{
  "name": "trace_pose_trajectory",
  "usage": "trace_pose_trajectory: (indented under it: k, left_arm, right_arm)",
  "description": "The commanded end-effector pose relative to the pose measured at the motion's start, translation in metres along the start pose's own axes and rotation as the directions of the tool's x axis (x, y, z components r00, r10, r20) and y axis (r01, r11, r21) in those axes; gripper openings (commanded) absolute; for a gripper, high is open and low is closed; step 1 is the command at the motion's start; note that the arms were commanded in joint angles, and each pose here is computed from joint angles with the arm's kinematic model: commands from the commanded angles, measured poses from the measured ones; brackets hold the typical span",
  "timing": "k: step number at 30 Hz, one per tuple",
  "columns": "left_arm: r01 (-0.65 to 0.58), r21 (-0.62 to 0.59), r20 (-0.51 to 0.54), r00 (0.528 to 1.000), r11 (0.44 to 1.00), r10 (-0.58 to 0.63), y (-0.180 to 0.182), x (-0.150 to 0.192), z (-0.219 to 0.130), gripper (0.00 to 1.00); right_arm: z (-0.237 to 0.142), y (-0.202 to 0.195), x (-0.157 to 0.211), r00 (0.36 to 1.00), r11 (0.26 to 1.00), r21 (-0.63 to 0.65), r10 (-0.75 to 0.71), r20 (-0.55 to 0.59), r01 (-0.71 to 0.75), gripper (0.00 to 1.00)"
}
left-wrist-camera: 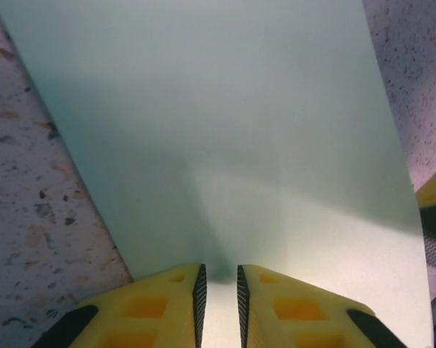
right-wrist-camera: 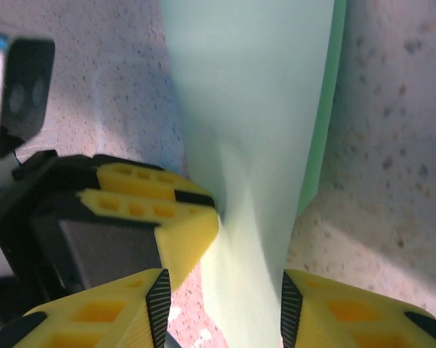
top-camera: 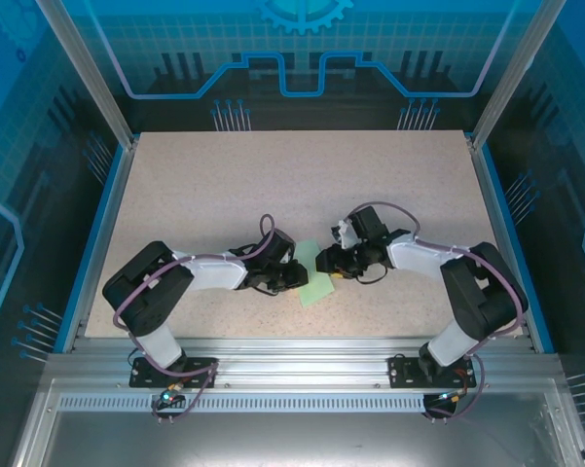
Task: Fold a paper plane with a square sheet of paper (pick it up from the middle)
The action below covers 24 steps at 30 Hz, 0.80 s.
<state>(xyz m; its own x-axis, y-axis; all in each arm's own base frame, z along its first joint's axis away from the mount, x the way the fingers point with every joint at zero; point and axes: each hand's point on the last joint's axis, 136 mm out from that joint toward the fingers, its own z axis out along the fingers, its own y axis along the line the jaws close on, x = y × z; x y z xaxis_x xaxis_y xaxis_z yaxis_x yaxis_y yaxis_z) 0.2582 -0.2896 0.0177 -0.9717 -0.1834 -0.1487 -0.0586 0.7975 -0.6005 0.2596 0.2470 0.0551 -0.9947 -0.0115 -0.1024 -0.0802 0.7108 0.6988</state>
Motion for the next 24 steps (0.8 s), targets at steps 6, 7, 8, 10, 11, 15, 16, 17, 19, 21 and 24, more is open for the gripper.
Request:
trace_pose_trajectory:
  k: [6, 7, 8, 10, 11, 15, 16, 17, 19, 21, 24]
  left_arm:
    - [-0.116, 0.014, 0.02, 0.993, 0.993, 0.115, -0.009, 0.008, -0.02, 0.32]
    - [-0.133, 0.01, 0.023, 0.991, 0.991, 0.133, -0.011, 0.011, -0.022, 0.33]
    - [-0.157, -0.005, 0.033, 0.987, 0.988, 0.157, -0.012, 0.013, -0.025, 0.36]
    - [-0.211, -0.027, 0.055, 0.976, 0.977, 0.213, -0.02, 0.019, -0.031, 0.45]
    - [-0.241, -0.044, 0.066, 0.968, 0.97, 0.243, -0.023, 0.023, -0.034, 0.5]
    - [-0.384, -0.16, 0.092, 0.912, 0.91, 0.401, -0.032, 0.039, -0.041, 0.62]
    - [-0.403, -0.188, 0.099, 0.9, 0.896, 0.425, -0.033, 0.04, -0.041, 0.63]
    - [-0.43, -0.219, 0.104, 0.882, 0.876, 0.46, -0.035, 0.042, -0.04, 0.63]
    - [-0.484, -0.268, 0.096, 0.847, 0.833, 0.522, -0.042, 0.048, -0.037, 0.68]
    - [-0.531, -0.311, 0.07, 0.814, 0.788, 0.576, -0.048, 0.055, -0.028, 0.7]
    - [-0.543, -0.383, 0.054, 0.794, 0.747, 0.605, -0.052, 0.057, -0.019, 0.71]
  right_arm:
    - [0.007, -0.001, -0.005, 0.996, 0.998, -0.069, 0.007, -0.083, -0.013, 0.16]
    - [0.007, 0.0, -0.005, 0.997, 0.998, -0.068, 0.007, -0.083, -0.012, 0.15]
    - [0.006, -0.001, -0.004, 0.997, 0.998, -0.065, 0.011, -0.082, -0.016, 0.14]
    - [0.004, 0.001, -0.006, 0.997, 0.998, -0.063, 0.021, -0.074, -0.025, 0.11]
    - [0.004, 0.001, -0.006, 0.997, 0.997, -0.066, 0.026, -0.069, -0.031, 0.1]
    - [0.002, 0.005, -0.007, 0.997, 0.996, -0.081, 0.042, -0.062, -0.047, 0.06]
    - [0.002, 0.006, -0.007, 0.997, 0.996, -0.081, 0.043, -0.061, -0.048, 0.06]
    - [0.002, 0.006, -0.008, 0.997, 0.995, -0.081, 0.048, -0.063, -0.053, 0.05]
    - [0.001, 0.008, -0.008, 0.997, 0.994, -0.091, 0.051, -0.064, -0.056, 0.06]
    - [0.001, 0.009, -0.008, 0.996, 0.994, -0.092, 0.054, -0.068, -0.06, 0.06]
    - [0.002, 0.009, -0.007, 0.995, 0.994, -0.091, 0.061, -0.076, -0.067, 0.06]
